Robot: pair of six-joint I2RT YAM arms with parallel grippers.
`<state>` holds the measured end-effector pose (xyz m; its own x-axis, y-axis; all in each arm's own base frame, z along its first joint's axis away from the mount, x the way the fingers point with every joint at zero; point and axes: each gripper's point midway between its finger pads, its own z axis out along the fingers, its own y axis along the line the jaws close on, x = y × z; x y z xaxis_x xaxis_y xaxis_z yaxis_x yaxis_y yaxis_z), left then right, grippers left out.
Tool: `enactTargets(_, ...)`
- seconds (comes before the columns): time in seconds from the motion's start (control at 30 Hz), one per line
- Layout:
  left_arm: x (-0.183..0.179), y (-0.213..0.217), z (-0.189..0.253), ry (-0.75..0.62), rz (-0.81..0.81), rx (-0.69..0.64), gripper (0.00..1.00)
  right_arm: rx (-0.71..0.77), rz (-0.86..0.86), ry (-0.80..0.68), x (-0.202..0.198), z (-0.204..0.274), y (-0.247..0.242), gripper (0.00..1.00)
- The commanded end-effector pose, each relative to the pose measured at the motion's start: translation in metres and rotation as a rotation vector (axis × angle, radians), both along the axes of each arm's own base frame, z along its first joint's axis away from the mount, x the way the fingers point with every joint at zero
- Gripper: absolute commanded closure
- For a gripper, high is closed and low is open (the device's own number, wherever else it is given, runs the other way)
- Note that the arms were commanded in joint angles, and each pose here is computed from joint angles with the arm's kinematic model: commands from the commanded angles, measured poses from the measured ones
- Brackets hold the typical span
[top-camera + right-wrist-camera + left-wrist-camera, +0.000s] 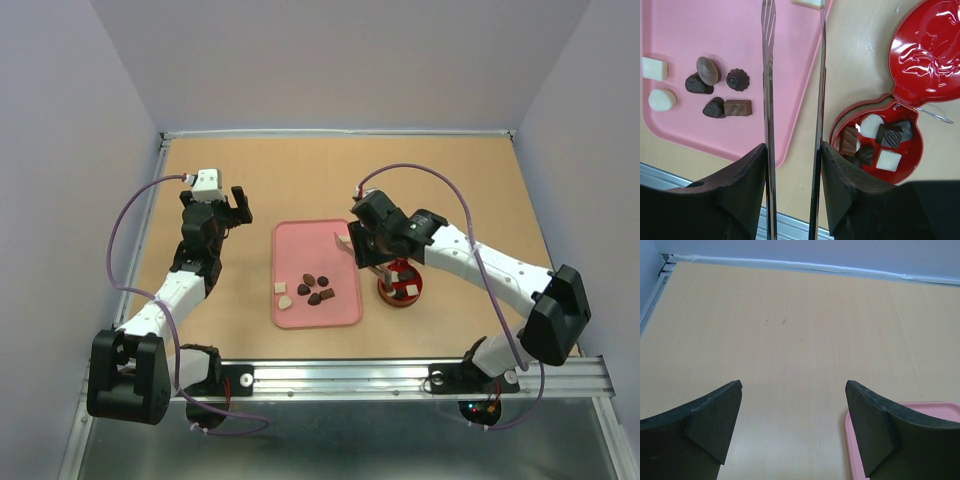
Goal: Pack the chocolate
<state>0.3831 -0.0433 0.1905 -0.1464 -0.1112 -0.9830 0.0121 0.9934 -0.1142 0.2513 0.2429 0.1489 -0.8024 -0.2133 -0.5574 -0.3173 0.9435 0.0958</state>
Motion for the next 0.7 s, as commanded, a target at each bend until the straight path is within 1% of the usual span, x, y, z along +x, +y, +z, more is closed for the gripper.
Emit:
enactTargets(0.0, 0.007, 0.002, 0.024, -0.063, 0.009, -0.008, 0.04, 0.048, -0.005, -0.087, 0.018, 0.022, 0.015, 0.49)
enactTargets(0.67, 0.006, 0.002, 0.024, -0.066, 0.01, -0.008, 0.04, -0.012, 0.009, -0.06, 0.027, -0.006, 0.02, 0.5)
